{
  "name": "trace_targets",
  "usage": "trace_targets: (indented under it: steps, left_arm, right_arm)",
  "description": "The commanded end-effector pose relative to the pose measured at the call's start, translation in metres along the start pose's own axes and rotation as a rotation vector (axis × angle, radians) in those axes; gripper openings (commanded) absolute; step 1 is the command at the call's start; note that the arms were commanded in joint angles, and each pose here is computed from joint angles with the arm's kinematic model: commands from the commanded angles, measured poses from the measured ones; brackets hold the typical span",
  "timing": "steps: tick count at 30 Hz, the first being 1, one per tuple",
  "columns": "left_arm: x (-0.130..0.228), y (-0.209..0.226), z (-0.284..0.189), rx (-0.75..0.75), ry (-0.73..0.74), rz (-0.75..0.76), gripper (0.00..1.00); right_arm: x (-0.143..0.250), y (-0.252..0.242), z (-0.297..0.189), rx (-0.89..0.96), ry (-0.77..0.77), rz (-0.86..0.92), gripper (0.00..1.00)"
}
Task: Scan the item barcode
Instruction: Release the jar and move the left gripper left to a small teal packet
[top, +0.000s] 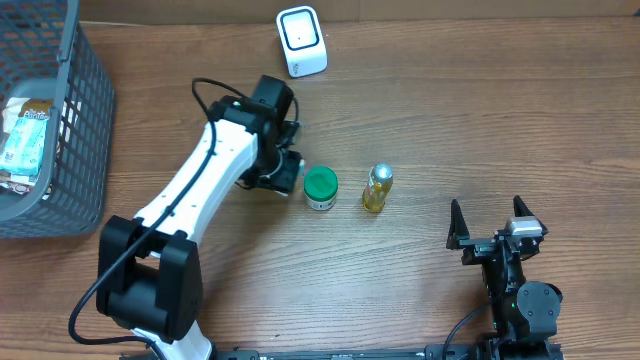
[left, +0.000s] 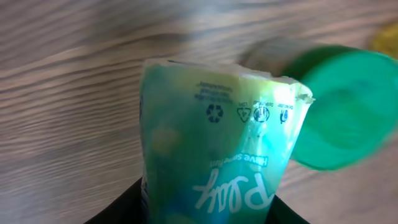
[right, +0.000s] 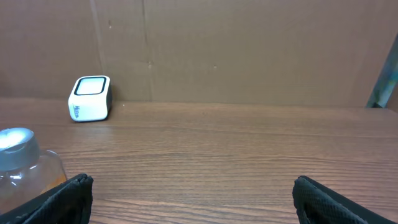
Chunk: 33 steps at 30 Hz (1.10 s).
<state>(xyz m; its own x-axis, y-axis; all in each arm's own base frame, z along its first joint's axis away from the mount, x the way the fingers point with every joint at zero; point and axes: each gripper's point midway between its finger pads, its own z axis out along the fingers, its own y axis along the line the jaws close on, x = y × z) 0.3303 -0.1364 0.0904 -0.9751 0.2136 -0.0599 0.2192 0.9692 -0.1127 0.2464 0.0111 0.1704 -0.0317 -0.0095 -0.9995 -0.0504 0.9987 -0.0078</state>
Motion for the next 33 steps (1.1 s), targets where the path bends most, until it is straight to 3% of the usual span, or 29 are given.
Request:
trace_targets:
  steps: [1,8,19,23,27,33]
  left_arm:
    - [-0.012,0.020,-0.014,-0.059,-0.060,-0.068,0.45]
    - [-0.012,0.050,-0.007,-0.196,-0.088,-0.179,0.42]
    - [0.011,0.056,0.060,-0.292,-0.125,-0.220,0.44]
    - [0.016,0.054,0.068,-0.245,-0.109,-0.253,0.56]
    - [0.017,0.049,0.070,-0.175,-0.088,-0.234,0.80]
    - [0.008,0.049,0.052,-0.044,-0.060,-0.196,0.86]
  right_arm:
    - [0.003,0.001,0.001,-0.006,0.003,-0.001,1.00]
    - [0.004,0.001,0.001,-0.006,0.004,-0.001,1.00]
    - [0.004,0.001,0.001,-0.006,0.004,-0.001,1.00]
    - [0.004,0.001,0.001,-0.006,0.004,-0.001,1.00]
    - [0.004,0.001,0.001,-0.006,0.004,-0.001,1.00]
    - [0.004,0.001,0.001,-0.006,0.004,-0.001,1.00]
